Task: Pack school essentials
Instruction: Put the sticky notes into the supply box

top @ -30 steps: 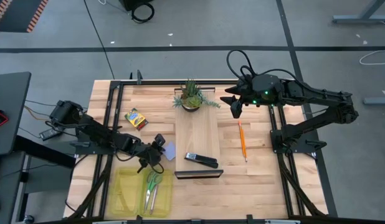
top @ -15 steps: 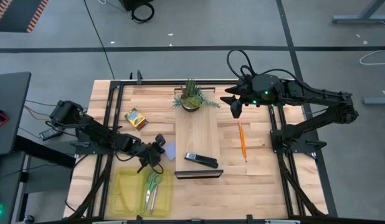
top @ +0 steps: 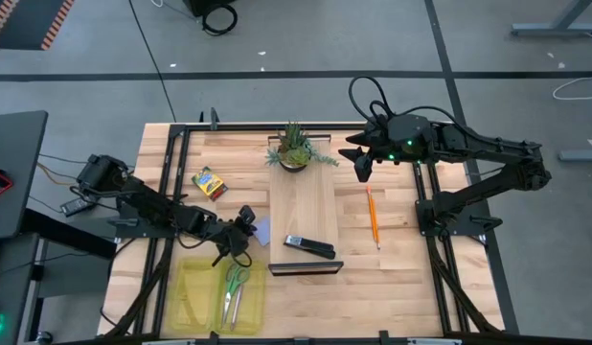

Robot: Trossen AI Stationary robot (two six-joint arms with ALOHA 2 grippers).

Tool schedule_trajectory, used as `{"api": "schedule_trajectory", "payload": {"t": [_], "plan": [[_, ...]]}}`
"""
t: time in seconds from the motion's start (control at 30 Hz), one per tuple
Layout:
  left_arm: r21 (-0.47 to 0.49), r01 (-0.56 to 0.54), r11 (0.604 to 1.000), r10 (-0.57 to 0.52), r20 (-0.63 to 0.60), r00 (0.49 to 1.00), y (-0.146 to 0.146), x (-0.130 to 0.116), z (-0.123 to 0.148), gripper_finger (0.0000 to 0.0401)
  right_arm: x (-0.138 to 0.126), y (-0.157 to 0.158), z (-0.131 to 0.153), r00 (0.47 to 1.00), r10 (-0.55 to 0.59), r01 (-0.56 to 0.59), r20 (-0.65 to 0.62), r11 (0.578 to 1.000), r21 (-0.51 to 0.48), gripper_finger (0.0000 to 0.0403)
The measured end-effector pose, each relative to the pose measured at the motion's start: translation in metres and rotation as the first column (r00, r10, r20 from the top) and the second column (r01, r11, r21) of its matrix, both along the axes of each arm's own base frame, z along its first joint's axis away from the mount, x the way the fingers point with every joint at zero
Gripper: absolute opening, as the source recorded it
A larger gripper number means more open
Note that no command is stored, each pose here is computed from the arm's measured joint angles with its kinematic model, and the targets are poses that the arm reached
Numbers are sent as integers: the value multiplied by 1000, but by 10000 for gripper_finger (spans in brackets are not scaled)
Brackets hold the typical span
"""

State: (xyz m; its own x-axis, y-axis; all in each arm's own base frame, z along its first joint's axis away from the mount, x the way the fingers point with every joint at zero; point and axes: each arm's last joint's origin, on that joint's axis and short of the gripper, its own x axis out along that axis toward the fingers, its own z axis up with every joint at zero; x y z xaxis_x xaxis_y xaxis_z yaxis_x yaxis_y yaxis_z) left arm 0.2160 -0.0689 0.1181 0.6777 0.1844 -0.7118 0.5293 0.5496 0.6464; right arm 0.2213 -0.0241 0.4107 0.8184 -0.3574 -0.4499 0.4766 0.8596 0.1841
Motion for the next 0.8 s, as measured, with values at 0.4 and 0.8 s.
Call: {"api": "schedule_trajectory", "payload": {"t": [0.4,0.8], "plan": [[33,-6,999,7,-20,1000,0,2,-8,134,0,0,0,1000,0,0,0,1000,0,220],[63,-46,997,44,32,999,1,5,-6,117,0,0,0,1000,7,-7,0,1000,3,220]]}}
